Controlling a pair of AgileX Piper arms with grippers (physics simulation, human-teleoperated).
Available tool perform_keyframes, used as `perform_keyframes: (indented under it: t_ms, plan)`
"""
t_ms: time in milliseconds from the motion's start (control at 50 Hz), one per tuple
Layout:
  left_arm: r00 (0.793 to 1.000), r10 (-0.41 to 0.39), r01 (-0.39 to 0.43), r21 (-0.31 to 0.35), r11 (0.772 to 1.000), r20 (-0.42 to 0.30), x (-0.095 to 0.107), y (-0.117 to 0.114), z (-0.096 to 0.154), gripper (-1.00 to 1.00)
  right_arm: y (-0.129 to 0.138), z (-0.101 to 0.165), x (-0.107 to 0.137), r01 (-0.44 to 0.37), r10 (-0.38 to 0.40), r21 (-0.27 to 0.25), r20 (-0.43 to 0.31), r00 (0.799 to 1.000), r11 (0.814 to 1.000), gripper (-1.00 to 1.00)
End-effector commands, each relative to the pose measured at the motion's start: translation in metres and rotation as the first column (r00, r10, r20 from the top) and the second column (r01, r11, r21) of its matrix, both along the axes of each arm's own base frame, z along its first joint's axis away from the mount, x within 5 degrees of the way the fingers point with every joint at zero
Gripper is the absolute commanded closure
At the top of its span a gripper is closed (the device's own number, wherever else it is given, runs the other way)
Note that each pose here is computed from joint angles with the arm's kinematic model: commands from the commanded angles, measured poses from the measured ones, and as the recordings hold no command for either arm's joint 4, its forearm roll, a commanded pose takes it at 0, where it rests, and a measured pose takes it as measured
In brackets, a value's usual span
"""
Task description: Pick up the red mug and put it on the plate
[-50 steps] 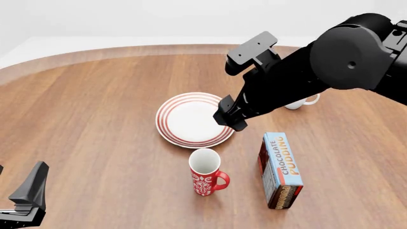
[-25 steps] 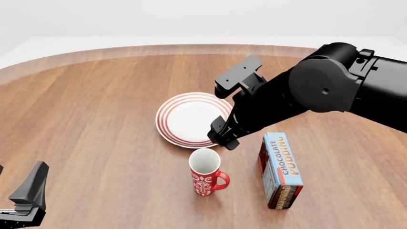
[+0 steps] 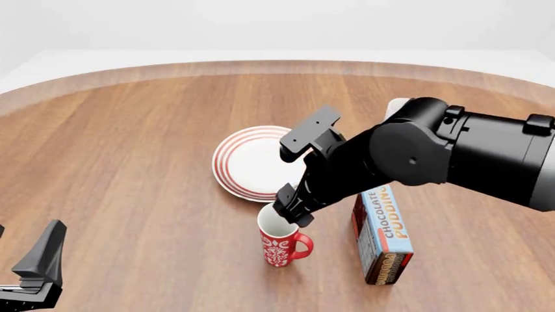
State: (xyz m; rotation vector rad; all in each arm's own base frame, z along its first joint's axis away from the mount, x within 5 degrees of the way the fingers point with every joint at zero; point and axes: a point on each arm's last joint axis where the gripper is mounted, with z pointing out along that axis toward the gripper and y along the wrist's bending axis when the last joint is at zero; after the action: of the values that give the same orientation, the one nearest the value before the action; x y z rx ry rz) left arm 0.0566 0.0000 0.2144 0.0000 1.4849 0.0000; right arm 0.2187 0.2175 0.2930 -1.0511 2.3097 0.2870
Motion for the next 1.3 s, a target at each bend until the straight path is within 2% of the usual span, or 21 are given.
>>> perform_keyframes:
  t_ms: [20, 340, 1300]
  plan:
    - [1.000, 0.000, 0.000, 0.000, 1.000, 0.000, 0.000, 0.000, 0.000, -1.00, 0.005, -0.015, -0.004, -0.003, 0.003, -0.001, -0.019, 1.000, 1.000, -1.00]
    - [1.000, 0.000, 0.000, 0.000, 1.000, 0.000, 0.000, 0.000, 0.000, -1.00, -0.003, -0.032, -0.003, 0.010, -0.012, -0.029, -0.039, 0.999, 1.000, -1.00]
    - [1.000, 0.000, 0.000, 0.000, 1.000, 0.000, 0.000, 0.000, 0.000, -1.00, -0.001, -0.070, -0.009, 0.032, -0.036, -0.040, -0.087, 0.996, 0.999, -1.00]
